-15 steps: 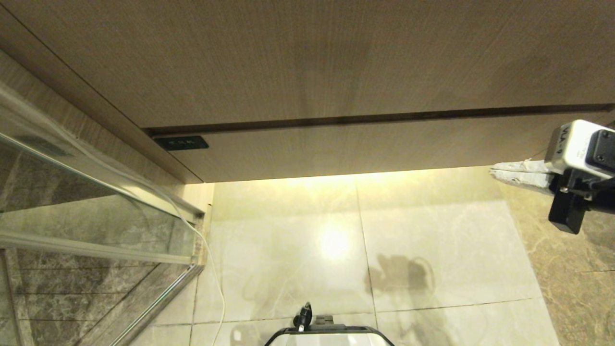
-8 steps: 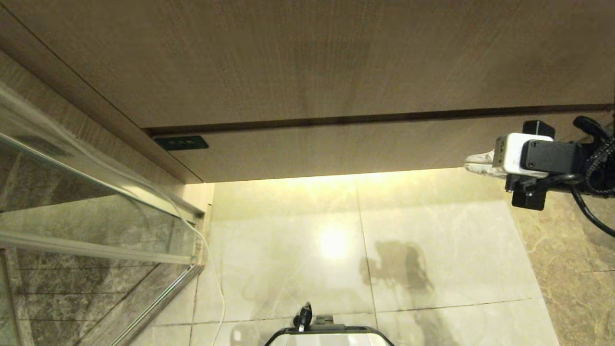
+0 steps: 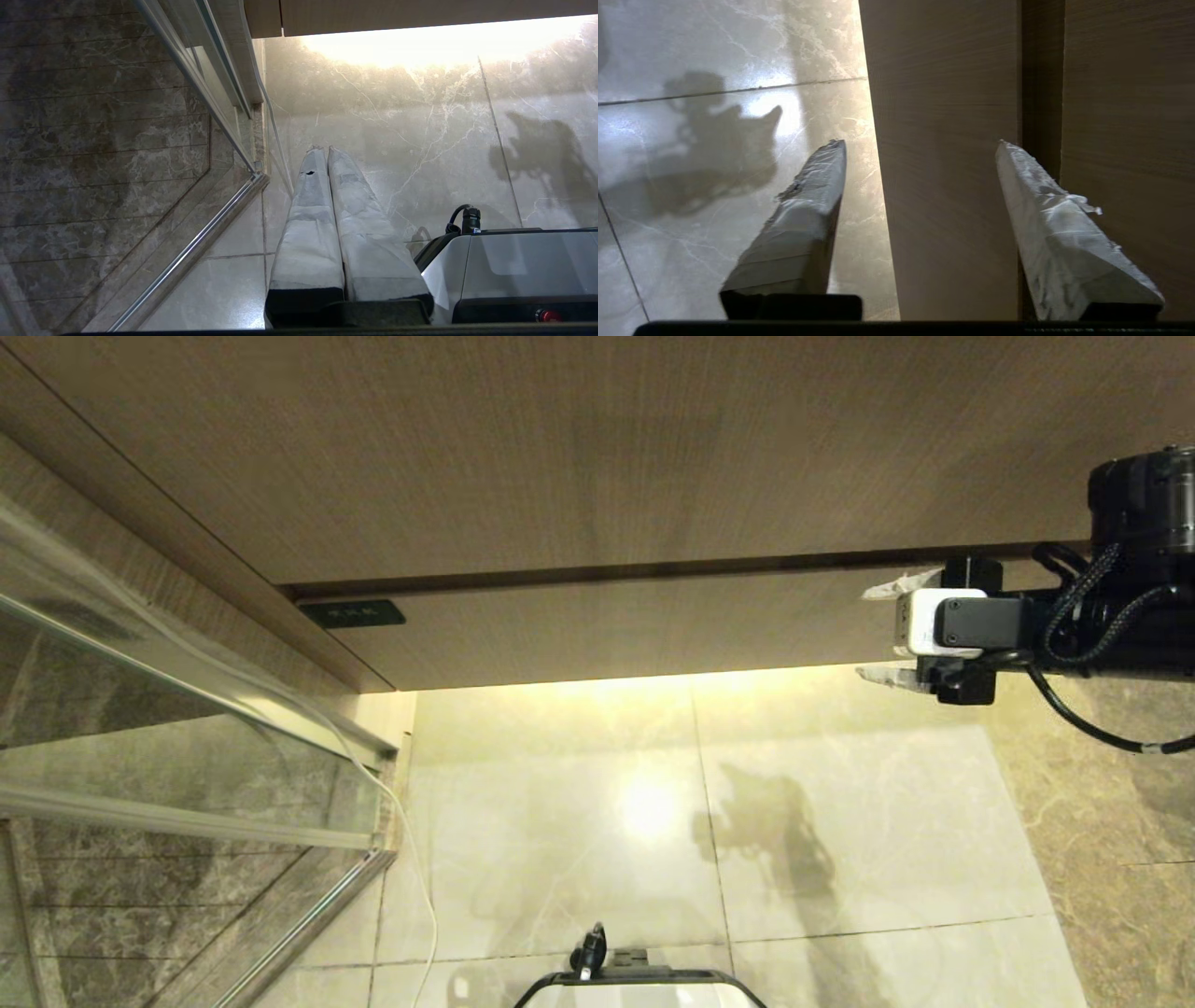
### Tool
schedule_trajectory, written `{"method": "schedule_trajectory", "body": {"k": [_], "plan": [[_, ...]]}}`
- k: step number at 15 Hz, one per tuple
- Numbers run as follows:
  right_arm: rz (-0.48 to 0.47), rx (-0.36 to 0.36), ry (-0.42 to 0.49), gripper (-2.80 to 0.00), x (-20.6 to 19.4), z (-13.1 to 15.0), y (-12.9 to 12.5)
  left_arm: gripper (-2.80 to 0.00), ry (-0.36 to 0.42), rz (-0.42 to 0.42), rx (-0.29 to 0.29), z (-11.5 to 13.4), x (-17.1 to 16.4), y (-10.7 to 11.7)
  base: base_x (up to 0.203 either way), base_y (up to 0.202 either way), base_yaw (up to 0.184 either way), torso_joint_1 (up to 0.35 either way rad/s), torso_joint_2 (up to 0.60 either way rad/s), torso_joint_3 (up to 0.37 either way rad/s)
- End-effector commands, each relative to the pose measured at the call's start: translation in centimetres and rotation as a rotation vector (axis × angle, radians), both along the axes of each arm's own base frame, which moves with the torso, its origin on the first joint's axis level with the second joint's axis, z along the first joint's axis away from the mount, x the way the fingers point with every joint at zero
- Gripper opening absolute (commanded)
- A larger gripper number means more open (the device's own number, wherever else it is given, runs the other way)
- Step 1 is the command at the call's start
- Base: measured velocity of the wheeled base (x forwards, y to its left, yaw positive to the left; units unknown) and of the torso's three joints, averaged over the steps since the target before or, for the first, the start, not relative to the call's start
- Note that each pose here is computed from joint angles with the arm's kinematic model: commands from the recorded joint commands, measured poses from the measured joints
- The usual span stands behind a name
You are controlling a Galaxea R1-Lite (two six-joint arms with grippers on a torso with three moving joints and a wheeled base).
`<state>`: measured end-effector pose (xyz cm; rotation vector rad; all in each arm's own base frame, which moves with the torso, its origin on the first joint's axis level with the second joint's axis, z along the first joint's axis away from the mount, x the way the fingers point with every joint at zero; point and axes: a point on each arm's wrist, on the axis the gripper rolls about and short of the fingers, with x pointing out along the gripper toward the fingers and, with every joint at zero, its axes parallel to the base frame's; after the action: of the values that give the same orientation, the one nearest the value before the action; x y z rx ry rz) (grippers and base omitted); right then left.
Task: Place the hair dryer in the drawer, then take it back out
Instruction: Pull open the drawer
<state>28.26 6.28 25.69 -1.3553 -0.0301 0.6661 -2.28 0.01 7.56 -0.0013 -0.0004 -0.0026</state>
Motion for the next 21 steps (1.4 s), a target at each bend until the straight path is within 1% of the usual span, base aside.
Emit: {"method": "schedule_trajectory", "body": {"k": [1, 7, 10, 13, 21], "plan": [[0.005, -0.009, 0.016, 0.00, 1.8, -0.7, 0.4, -2.80, 0.000, 0.001, -0.002, 0.0, 0.0, 0.0, 0.000, 0.000, 0.000, 0.000, 0.00, 0.000], [0.002, -0.004, 0.003, 0.00, 5.0, -0.8, 1.0, -2.80, 0.000, 0.001, -0.002, 0.0, 0.0, 0.0, 0.000, 0.000, 0.000, 0.000, 0.00, 0.000], [-0.001, 0.004, -0.010, 0.00, 5.7, -1.1, 1.1, -2.80, 0.000, 0.001, -0.002, 0.0, 0.0, 0.0, 0.000, 0.000, 0.000, 0.000, 0.00, 0.000], [-0.003, 0.016, -0.041, 0.00, 6.7, -1.4, 1.3, -2.80, -0.001, 0.001, -0.002, 0.0, 0.0, 0.0, 0.000, 0.000, 0.000, 0.000, 0.00, 0.000], [-0.005, 0.024, -0.060, 0.00, 7.9, -2.3, 1.6, -2.80, 0.000, 0.001, 0.000, 0.0, 0.0, 0.0, 0.000, 0.000, 0.000, 0.000, 0.00, 0.000]]}}
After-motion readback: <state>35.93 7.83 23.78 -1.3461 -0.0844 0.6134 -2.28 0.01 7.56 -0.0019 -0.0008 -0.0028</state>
